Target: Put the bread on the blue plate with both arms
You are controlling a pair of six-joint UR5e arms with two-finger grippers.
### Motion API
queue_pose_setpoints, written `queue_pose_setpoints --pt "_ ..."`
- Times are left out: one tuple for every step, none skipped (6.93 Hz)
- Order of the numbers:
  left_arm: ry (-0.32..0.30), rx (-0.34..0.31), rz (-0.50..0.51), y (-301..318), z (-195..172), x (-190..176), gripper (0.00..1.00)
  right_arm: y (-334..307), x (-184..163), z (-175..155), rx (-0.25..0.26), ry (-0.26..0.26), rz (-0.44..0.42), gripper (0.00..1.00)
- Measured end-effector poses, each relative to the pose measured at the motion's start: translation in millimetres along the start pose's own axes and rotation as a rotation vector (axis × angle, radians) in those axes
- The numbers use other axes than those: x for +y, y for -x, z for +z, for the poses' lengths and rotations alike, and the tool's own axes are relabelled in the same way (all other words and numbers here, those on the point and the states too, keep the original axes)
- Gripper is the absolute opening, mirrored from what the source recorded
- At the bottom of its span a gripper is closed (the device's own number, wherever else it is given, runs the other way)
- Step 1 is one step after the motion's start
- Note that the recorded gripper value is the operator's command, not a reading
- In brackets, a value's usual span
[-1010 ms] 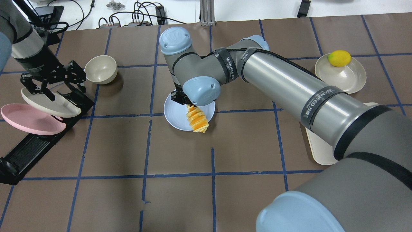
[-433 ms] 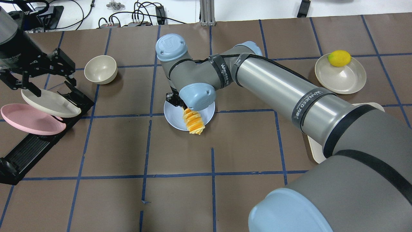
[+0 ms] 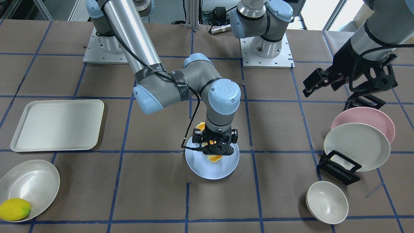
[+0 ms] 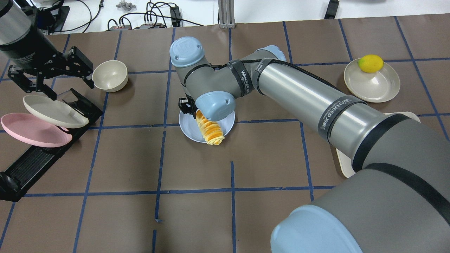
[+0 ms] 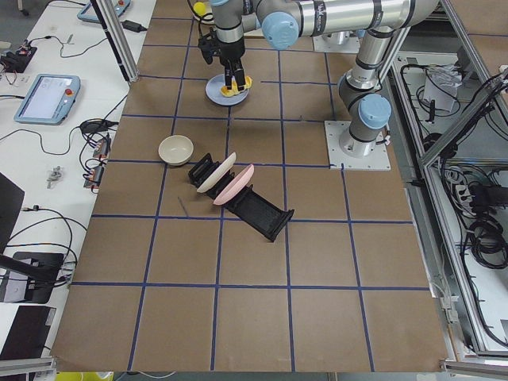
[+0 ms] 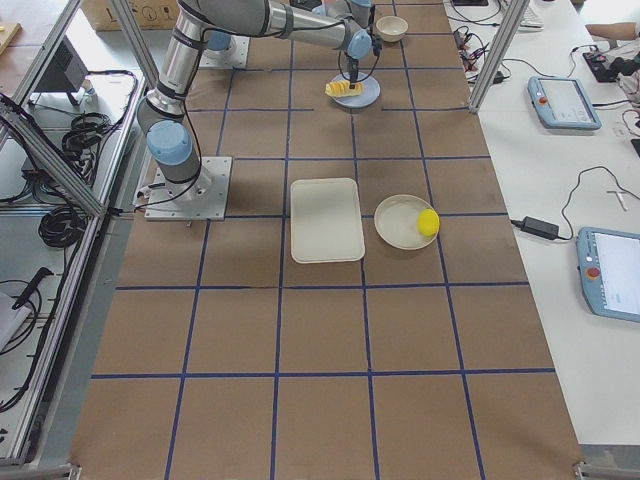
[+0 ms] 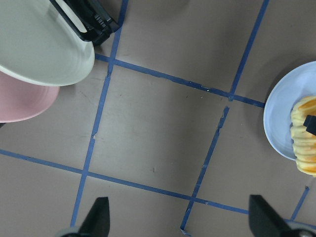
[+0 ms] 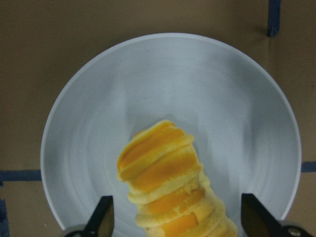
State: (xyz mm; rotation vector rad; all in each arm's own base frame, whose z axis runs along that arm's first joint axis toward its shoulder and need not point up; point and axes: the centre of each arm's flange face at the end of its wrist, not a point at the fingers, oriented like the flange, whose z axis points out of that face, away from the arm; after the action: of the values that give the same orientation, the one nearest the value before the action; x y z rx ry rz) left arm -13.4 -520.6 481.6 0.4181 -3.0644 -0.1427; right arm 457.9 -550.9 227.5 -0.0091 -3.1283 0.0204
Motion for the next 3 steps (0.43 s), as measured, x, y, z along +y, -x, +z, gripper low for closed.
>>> queue_pose_setpoints --pt "-0.001 -0.001 0.008 -4.3 -0.7 -1.6 1.00 0.2 -0.2 -0.5 -0.001 -0.001 -0.003 1.00" --pt "0.001 -0.002 0.013 -6.8 -0.1 -2.1 1.00 1.0 -1.7 -3.1 -0.004 -0.007 -0.006 1.00" --pt "0.004 -0.004 0.021 -10.8 1.2 -1.0 1.00 2.7 -5.9 -11.0 -0.010 -0.018 -0.017 1.00"
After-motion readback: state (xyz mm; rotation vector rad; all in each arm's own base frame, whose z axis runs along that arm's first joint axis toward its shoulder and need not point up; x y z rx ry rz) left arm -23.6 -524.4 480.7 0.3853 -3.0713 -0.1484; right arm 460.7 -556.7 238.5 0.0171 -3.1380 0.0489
